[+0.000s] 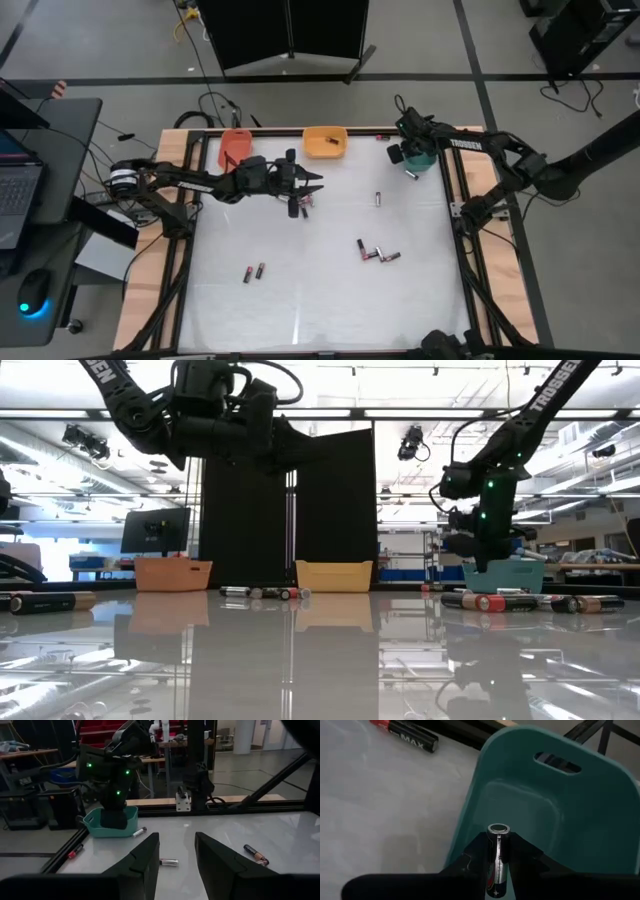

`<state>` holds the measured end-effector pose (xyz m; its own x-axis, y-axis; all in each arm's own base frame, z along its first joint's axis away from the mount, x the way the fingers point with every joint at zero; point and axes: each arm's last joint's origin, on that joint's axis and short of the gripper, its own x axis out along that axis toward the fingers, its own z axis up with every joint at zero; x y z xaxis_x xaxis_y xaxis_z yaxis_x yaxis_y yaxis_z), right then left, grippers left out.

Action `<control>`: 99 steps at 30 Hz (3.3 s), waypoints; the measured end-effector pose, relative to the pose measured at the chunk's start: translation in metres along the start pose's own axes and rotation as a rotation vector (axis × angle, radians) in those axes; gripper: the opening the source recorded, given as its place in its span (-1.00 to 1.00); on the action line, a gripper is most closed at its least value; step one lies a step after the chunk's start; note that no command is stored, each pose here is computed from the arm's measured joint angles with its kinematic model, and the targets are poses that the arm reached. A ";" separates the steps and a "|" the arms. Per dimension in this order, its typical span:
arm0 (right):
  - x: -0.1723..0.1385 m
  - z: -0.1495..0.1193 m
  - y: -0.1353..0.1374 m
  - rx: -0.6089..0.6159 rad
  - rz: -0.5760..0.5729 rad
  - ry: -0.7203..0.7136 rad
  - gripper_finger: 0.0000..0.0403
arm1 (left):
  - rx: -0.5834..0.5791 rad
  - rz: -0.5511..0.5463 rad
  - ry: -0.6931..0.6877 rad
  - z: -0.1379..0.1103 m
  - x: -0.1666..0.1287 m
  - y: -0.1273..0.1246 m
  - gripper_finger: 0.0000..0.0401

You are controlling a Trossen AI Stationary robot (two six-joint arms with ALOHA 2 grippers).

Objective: Sort batteries
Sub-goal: Put the black battery into the green bin, then put the red battery into the orange bin

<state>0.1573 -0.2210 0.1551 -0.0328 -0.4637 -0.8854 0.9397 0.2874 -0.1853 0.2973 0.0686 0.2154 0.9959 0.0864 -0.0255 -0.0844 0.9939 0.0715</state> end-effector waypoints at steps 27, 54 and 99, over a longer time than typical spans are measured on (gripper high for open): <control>-0.041 0.028 0.002 -0.082 -0.075 -0.033 -0.53 | 0.000 -0.002 0.006 -0.001 0.000 0.000 -0.33; 0.017 0.068 0.036 -0.790 0.296 -0.068 -0.38 | -0.003 -0.082 0.011 -0.002 0.000 -0.002 -0.34; -0.025 0.075 0.028 -0.660 0.549 -0.107 -0.72 | -0.130 -0.051 -0.051 0.004 -0.001 0.007 -0.34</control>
<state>0.2106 -0.2643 0.2046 0.4310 -0.1837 -0.8835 0.4226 0.9062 0.0177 0.2955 0.0753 0.2203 0.9991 0.0351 0.0252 -0.0336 0.9977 -0.0584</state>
